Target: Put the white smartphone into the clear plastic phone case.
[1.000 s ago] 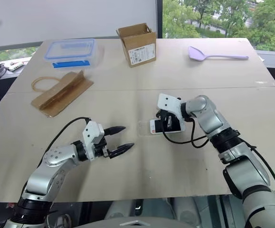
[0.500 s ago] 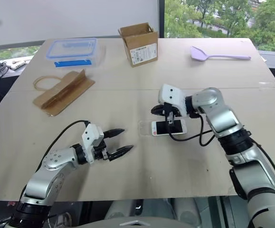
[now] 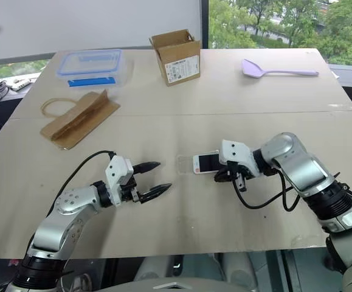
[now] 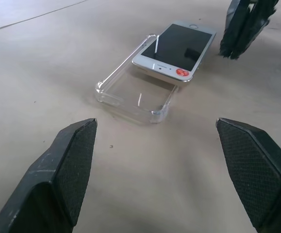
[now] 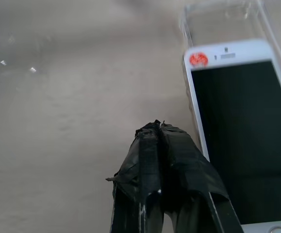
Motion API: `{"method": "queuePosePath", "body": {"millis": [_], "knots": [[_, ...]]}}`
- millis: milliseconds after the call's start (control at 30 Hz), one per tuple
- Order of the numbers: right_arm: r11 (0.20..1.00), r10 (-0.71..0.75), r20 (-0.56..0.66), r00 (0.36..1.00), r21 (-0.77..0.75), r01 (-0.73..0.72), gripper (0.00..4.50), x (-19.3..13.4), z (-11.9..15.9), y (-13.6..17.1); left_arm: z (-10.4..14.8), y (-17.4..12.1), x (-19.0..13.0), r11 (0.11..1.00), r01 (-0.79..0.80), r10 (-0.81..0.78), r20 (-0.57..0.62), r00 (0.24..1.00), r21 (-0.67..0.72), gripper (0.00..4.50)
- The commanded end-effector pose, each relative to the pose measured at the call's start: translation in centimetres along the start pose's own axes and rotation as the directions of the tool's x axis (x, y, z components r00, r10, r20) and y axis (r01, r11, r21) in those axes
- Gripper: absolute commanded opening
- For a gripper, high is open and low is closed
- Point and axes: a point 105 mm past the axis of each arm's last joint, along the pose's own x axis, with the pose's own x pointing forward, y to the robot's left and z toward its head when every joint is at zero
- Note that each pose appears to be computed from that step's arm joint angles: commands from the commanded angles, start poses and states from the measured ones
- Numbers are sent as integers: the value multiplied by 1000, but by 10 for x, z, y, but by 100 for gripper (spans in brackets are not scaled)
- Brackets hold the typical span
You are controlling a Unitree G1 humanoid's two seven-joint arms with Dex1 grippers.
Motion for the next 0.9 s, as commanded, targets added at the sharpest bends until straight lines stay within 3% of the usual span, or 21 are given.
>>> {"method": "queuePosePath", "body": {"millis": [33,267,567,900], "knots": [[998,-26,-8,1000,-57,26,5,-2,6,-7,7,-2,0,999,14,-14,16,1000,29,403],[998,29,-14,999,-58,-30,5,2,6,2,5,-4,-2,1000,5,-5,13,1000,25,403],[993,-69,-12,998,-92,67,5,6,8,-16,5,-6,-2,1000,1,-2,13,1000,22,403],[995,-24,54,998,-99,29,5,3,25,-8,6,-6,-2,1000,3,-3,14,1000,23,403]]}}
